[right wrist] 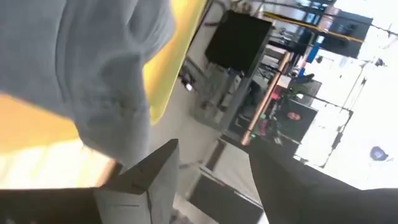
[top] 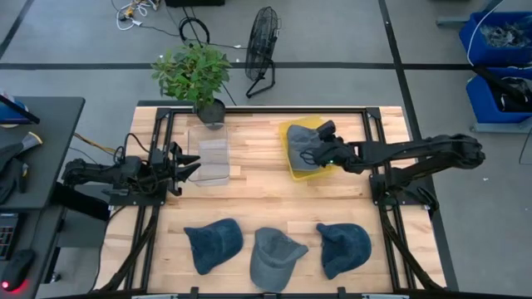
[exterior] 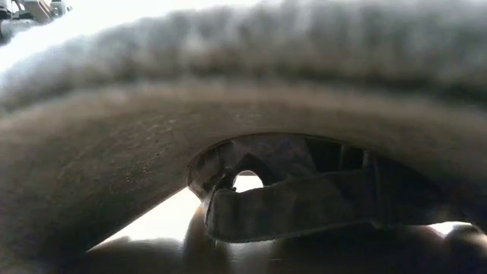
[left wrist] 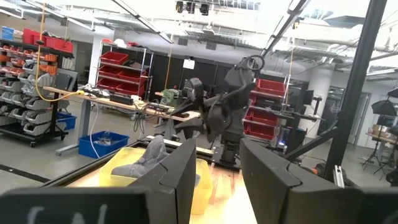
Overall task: Pick & Place hat
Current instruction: Put the top gray cap into the yellow bin
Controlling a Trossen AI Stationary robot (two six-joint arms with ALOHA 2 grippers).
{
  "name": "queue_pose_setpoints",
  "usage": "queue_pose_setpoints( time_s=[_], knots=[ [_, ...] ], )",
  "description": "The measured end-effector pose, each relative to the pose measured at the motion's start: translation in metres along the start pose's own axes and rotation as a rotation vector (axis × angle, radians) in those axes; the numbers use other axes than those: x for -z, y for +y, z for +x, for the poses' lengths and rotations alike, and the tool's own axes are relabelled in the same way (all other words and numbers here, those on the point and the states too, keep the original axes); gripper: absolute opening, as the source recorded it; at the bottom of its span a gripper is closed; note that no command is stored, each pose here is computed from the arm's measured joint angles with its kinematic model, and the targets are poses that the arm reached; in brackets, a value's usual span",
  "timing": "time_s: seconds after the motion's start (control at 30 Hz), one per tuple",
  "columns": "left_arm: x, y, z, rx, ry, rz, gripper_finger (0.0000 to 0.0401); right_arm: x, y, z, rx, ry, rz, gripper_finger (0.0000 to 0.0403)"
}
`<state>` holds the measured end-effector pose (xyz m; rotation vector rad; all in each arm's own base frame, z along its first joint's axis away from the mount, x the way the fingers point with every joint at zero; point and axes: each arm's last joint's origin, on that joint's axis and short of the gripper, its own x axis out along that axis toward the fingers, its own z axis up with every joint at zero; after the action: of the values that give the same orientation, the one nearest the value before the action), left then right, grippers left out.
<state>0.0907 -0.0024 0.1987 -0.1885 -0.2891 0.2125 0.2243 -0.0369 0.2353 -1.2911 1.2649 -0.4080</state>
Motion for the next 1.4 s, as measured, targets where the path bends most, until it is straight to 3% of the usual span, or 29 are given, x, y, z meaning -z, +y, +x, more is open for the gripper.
queue_pose_setpoints(
  time_s=[0.13, 0.27, 0.37, 0.53, 0.77, 0.9, 1.07, 1.23, 1.4],
  knots=[
    [0.000, 0.000, 0.000, 0.000, 0.000, -0.003, 0.0128, 0.007, -0.004, -0.011, -0.047, -0.119, 0.286, 0.0199],
    [0.000, 0.000, 0.000, 0.000, 0.000, -0.003, 0.0128, 0.017, 0.001, -0.007, -0.270, -0.185, 0.640, 0.0199],
    [0.000, 0.000, 0.000, 0.000, 0.000, -0.002, 0.0128, 0.021, 0.006, 0.000, -0.383, -0.132, 0.801, 0.0199],
    [0.000, 0.000, 0.000, 0.000, 0.001, -0.003, 0.0128, 0.024, 0.013, 0.006, -0.385, -0.019, 0.805, 0.0199],
    [0.000, 0.000, 0.000, 0.000, 0.002, -0.002, 0.0128, 0.030, 0.011, 0.018, -0.248, 0.139, 0.878, 0.0188],
    [0.000, 0.000, 0.000, 0.000, 0.002, -0.002, 0.0128, 0.039, 0.012, 0.033, -0.246, 0.220, 0.913, 0.0133],
    [0.000, 0.000, 0.000, 0.000, 0.002, -0.001, 0.0128, 0.041, 0.017, 0.053, -0.292, 0.287, 0.909, 0.0017],
    [0.000, 0.000, 0.000, 0.000, 0.002, 0.000, 0.0128, 0.032, 0.024, 0.075, -0.439, 0.217, 0.904, 0.0017],
    [0.000, 0.000, 0.000, 0.000, 0.002, 0.001, 0.0128, 0.021, 0.018, 0.089, -0.333, 0.160, 0.886, 0.0005]
  ],
)
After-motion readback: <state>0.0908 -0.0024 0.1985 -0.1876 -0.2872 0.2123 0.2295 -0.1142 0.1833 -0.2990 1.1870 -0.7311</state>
